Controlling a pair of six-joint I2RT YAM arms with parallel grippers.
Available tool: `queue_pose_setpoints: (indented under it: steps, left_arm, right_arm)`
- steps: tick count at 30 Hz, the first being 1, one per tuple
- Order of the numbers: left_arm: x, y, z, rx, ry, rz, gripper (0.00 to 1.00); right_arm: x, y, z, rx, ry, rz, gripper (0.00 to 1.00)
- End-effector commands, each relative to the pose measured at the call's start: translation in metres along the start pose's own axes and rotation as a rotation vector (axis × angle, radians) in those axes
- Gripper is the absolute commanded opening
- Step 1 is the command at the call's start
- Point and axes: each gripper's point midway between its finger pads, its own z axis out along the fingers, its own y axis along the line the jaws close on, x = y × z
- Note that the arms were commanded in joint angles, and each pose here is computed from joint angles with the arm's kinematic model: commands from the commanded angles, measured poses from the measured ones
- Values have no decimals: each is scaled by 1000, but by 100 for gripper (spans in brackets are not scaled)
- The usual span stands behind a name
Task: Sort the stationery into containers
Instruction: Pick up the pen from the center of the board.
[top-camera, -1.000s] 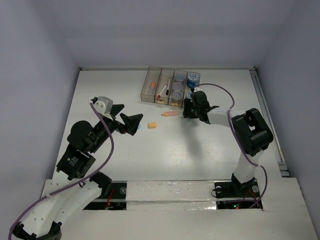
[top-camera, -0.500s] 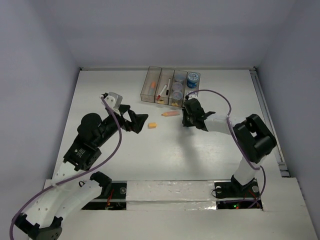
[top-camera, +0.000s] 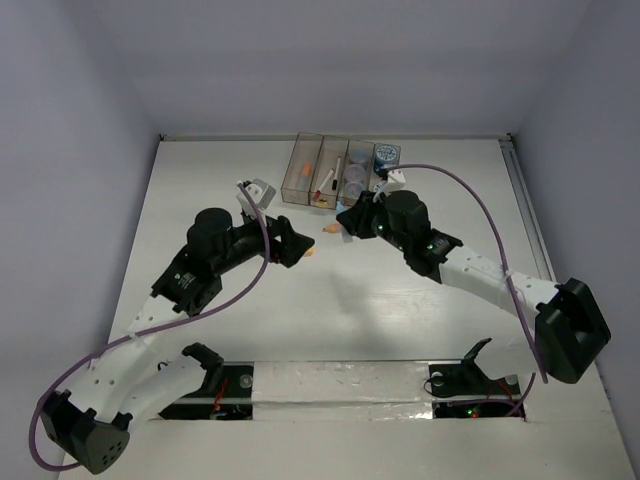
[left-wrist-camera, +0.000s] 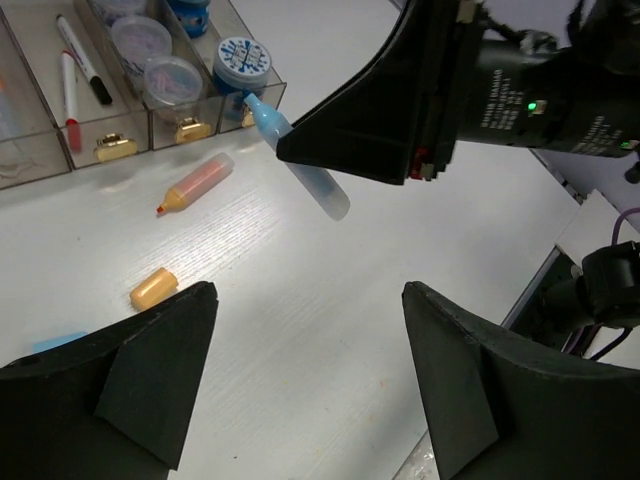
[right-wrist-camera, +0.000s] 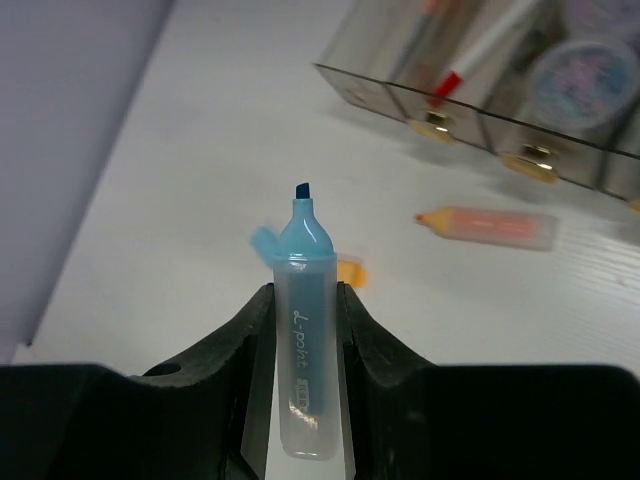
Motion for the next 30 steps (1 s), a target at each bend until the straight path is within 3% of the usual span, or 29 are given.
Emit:
queue_pose_setpoints:
  steps: [1,5,13,18,30]
  left_arm:
    - [-5,-8,7,49,-12,-28,72]
    - [-5,1,12,28,-14,-59,65]
    - [1,21,19,-22,6,-97,58]
    - [-4,16,20,8,-11,-91,57]
    - [-1,14,23,28,-2,-101,41]
  right_arm:
    - [-49,69,-7,-194,-174,56,7]
    - [-59,111,-13,-313,-243,73,6]
    - [-67,150,-24,-423,-299,94,6]
    - [-67,161,-25,-452,-313,104,6]
    - [-66,179,-24,-447,-352,79,6]
